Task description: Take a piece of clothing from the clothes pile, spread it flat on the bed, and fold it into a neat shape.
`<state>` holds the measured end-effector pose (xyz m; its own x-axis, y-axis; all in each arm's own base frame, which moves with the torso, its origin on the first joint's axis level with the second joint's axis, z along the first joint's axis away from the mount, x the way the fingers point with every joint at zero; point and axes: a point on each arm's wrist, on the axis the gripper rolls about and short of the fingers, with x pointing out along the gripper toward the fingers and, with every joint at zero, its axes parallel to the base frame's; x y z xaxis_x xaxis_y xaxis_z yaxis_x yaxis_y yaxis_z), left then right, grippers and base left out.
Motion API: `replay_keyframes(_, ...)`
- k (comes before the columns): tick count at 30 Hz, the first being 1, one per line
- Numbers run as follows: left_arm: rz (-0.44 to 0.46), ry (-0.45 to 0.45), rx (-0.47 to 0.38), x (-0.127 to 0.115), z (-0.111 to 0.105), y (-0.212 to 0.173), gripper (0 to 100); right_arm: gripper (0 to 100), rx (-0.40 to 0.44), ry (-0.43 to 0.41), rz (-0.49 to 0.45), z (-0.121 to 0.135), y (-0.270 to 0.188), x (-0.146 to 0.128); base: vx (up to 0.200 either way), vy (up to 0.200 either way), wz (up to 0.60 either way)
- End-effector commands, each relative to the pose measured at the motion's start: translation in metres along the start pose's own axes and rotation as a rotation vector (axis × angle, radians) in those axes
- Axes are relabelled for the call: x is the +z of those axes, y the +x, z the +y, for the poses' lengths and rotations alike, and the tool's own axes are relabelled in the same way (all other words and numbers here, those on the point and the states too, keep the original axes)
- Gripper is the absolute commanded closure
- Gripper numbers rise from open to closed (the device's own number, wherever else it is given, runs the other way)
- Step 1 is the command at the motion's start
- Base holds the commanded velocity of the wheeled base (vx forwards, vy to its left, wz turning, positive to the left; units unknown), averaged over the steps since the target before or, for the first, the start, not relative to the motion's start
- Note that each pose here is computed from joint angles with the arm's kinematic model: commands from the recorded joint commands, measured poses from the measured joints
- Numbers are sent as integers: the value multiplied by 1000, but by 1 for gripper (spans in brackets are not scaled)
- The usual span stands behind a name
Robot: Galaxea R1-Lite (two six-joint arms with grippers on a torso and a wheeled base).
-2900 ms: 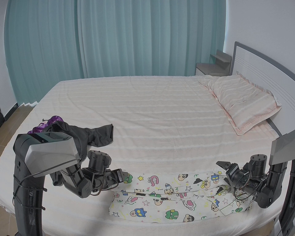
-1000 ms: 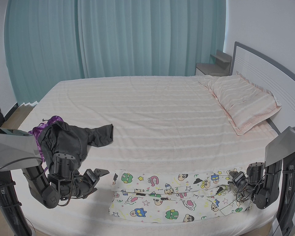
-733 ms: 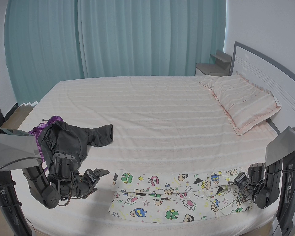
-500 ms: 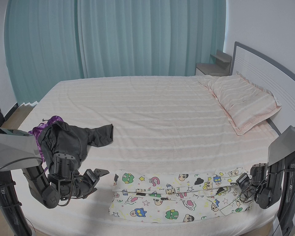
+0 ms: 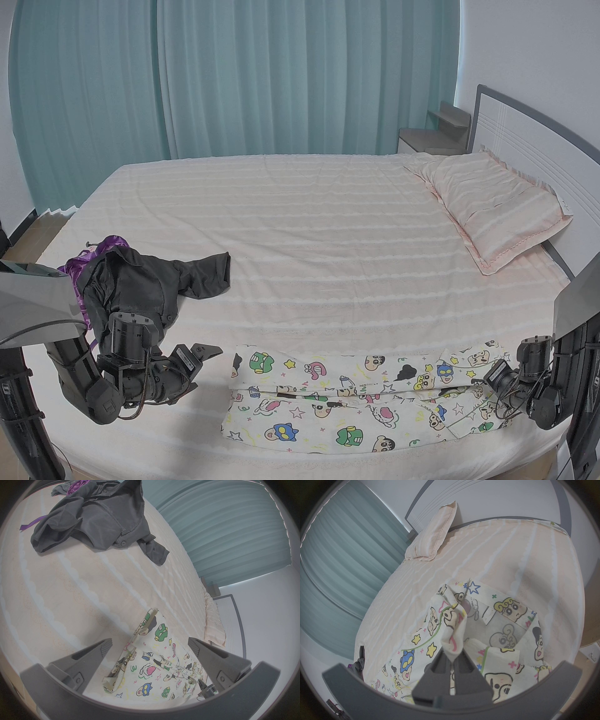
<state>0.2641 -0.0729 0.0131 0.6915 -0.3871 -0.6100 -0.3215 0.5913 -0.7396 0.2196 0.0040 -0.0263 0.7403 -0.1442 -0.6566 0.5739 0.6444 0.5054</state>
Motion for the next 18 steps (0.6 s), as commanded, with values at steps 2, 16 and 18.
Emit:
replay_keyframes(2,1,0,0,0,0,0,0,100,-60,-52,27,-12,4,-5,0,0,0)
replay_keyframes(16,1,1,3,0,1,0,0,100,-65,-68,35,-12,4,-7,0,0,0)
replay_keyframes(18,1,-1,3,0,1,0,0,100,-63,-70,34,-12,4,-7,0,0,0)
